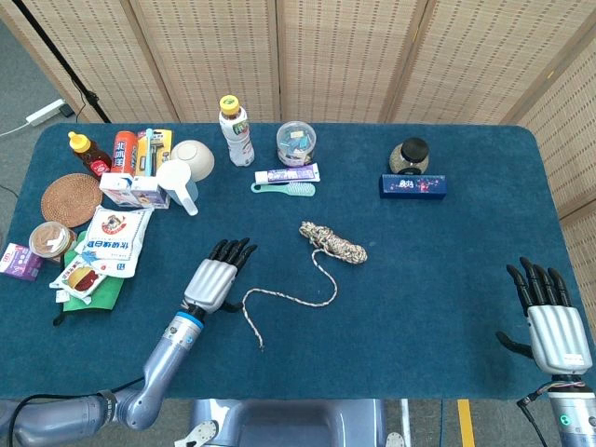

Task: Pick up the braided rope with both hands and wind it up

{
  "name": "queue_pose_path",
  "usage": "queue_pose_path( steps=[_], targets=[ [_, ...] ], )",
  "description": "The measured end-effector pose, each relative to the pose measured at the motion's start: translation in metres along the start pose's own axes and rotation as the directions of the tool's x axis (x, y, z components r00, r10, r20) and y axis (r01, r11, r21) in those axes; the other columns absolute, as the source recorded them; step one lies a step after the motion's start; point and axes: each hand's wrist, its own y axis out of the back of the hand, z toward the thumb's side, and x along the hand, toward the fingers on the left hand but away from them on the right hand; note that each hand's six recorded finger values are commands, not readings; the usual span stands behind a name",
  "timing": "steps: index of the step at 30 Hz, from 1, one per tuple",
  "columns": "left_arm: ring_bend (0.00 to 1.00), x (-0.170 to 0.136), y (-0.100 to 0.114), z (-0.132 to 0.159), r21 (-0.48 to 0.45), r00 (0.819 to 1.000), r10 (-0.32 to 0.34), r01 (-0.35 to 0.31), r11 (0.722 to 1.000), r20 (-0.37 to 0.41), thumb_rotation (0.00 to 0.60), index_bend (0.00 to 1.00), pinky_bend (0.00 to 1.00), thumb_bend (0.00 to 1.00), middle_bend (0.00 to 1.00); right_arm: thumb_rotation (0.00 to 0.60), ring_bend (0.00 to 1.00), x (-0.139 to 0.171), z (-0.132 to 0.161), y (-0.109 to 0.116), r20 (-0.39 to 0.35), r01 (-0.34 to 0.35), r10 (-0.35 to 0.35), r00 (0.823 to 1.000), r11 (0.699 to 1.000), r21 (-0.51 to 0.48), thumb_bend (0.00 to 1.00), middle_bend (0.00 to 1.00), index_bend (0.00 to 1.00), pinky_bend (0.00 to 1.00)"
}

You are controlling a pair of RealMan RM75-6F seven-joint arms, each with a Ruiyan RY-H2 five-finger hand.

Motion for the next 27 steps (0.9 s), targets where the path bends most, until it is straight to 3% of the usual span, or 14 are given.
queue_pose_path(
  steps=[11,27],
  targets=[
    [0.00,0.021,-0.012,0.009,0.024,1.000,-0.019,0.019,1.000,-0.011,0.600,0.00,0.00,0.00,0.00,0.600,0.00,0.000,-0.001,-0.001,0.002,-0.012,0.012,1.000,1.000,0.000,0.00,0.00,0.00,0.00],
    [0.00,0.045,0.004,-0.021,0.091,0.997,0.024,-0.017,0.996,-0.077,0.600,0.00,0.00,0.00,0.00,0.600,0.00,-0.001,0.000,-0.003,0.002,-0.022,0.022,1.000,1.000,-0.001,0.00,0.00,0.00,0.00]
  ],
)
